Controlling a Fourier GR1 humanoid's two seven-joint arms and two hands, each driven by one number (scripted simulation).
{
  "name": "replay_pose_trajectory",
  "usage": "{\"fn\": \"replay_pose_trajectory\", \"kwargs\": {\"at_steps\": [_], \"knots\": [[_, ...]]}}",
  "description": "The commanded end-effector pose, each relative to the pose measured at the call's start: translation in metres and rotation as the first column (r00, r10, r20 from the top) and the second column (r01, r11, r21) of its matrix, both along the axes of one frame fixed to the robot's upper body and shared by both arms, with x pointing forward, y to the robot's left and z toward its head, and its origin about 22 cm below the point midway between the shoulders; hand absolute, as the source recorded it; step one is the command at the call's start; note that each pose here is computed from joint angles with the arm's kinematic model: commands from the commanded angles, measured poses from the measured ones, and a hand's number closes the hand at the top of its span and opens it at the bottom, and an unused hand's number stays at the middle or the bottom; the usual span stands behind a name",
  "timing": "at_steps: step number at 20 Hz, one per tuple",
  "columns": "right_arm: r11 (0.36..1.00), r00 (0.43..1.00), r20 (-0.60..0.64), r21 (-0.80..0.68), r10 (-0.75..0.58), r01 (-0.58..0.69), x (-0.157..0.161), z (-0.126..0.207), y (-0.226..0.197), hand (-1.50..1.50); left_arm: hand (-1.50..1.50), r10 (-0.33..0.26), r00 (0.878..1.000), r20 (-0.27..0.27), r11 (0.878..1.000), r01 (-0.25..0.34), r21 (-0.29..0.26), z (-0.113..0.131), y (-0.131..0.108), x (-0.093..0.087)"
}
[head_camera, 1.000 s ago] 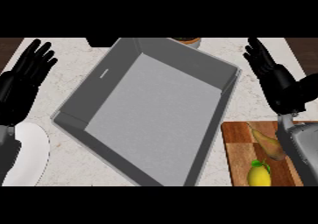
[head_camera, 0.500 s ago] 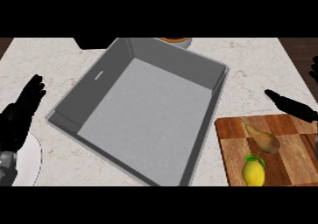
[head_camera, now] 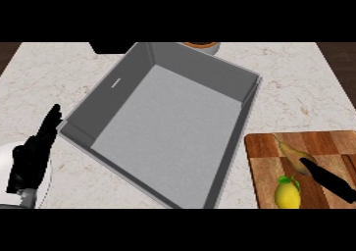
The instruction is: Pick the lemon from the cutting board and place it in the cardboard box
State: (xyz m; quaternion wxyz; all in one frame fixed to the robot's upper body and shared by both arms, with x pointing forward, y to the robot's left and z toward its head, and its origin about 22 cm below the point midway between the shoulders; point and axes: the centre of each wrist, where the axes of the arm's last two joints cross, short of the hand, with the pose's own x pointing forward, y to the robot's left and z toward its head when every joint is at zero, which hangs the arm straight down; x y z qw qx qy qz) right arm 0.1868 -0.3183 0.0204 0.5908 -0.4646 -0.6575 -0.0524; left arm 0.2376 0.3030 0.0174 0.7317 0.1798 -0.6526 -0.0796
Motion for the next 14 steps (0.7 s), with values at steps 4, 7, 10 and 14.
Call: {"fn": "replay_pose_trajectory", "kwargs": {"at_steps": [4,7,10,14], "knots": [[0.984,0.904,-0.427,-0.163,0.0,-0.077,-0.052,0.019,-0.022,-1.5,0.0,-0.001,1.0,0.015,1.0,0.001,0.005,0.003,-0.002,-0.001],[0.979,0.781,-0.624,-0.137,0.031,-0.149,-0.062,0.029,-0.018,-1.5,0.0,-0.002,1.0,0.015,1.0,0.002,0.009,0.0,-0.007,-0.004],[0.973,0.661,-0.75,-0.117,0.043,-0.197,-0.066,0.05,-0.002,-1.5,0.0,-0.015,1.0,0.003,1.0,0.015,0.015,-0.005,-0.011,-0.003],[0.973,0.554,-0.827,-0.044,0.091,-0.225,-0.064,0.08,0.032,-1.5,0.0,-0.039,0.999,0.014,0.999,0.038,0.013,0.001,-0.015,-0.001]]}}
